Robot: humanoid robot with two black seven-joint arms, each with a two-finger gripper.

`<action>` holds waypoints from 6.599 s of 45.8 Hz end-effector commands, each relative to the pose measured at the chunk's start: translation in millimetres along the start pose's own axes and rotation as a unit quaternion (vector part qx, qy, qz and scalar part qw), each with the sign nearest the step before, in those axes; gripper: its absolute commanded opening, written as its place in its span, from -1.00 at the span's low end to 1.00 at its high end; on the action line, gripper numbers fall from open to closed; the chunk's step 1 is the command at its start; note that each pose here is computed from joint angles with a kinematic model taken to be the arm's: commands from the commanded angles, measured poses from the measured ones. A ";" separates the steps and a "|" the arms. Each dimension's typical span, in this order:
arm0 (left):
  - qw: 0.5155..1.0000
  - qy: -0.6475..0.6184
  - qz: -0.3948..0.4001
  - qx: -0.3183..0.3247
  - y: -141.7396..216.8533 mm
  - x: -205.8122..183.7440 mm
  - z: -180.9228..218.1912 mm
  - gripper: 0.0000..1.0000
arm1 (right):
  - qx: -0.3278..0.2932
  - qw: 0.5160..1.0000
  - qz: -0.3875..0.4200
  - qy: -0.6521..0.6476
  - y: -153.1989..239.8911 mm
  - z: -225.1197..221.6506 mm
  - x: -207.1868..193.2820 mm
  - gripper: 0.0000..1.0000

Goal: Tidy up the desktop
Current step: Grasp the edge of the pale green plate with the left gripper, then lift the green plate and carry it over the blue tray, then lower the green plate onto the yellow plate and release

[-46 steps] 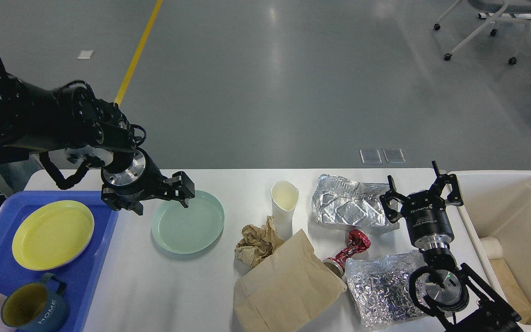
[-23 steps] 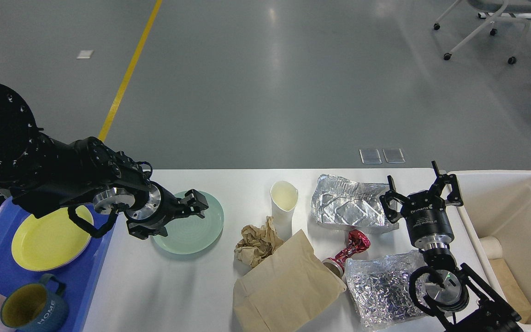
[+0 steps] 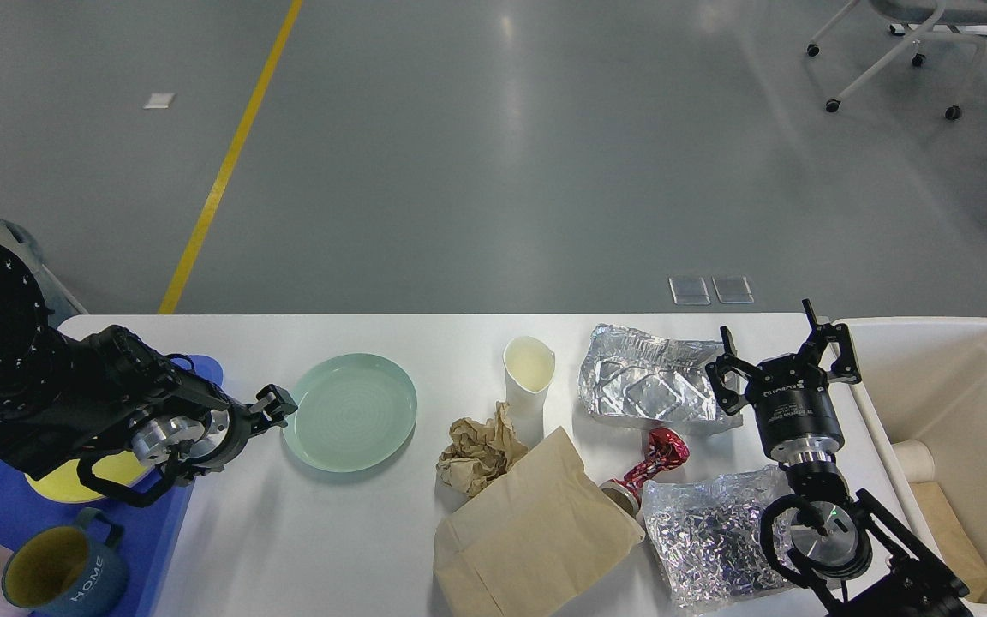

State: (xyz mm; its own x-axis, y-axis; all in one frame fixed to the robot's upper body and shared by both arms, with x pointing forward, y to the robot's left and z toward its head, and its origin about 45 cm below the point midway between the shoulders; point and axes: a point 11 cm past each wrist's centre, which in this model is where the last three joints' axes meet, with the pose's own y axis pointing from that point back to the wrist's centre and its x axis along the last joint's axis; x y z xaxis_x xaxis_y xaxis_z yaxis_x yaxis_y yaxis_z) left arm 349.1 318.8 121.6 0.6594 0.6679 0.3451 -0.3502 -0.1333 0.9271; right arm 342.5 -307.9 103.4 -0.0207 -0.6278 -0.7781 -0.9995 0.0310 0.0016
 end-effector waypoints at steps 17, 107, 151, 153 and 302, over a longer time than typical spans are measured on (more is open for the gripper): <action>0.999 -0.022 -0.004 -0.041 -37.9 -16.7 10.0 0.55 | 0.000 1.000 0.000 0.000 0.0 0.0 0.0 1.00; 0.998 0.028 -0.024 -0.054 -49.4 -32.3 10.0 -0.87 | 0.000 1.000 0.000 0.000 0.0 0.0 0.0 1.00; 0.998 -0.003 -0.042 -0.055 49.8 21.0 33.9 -1.00 | 0.000 1.000 0.000 0.000 0.0 0.0 0.0 1.00; 0.998 -0.010 -0.039 -0.053 67.2 29.9 33.3 -1.00 | 0.000 1.000 0.000 0.000 0.0 0.0 0.0 1.00; 0.983 0.160 0.083 0.026 7.8 160.5 -193.0 0.88 | 0.000 1.000 0.000 0.000 0.0 0.0 0.0 1.00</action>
State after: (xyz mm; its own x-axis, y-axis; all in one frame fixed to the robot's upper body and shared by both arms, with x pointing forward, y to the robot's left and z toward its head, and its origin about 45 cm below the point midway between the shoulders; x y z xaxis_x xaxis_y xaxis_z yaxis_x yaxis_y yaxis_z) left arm 312.1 567.8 140.4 0.3376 0.8297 0.4446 -0.3793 -0.3124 0.8709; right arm 342.5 -307.9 103.4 -0.0207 -0.6278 -0.7781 -0.9995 0.0310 0.0016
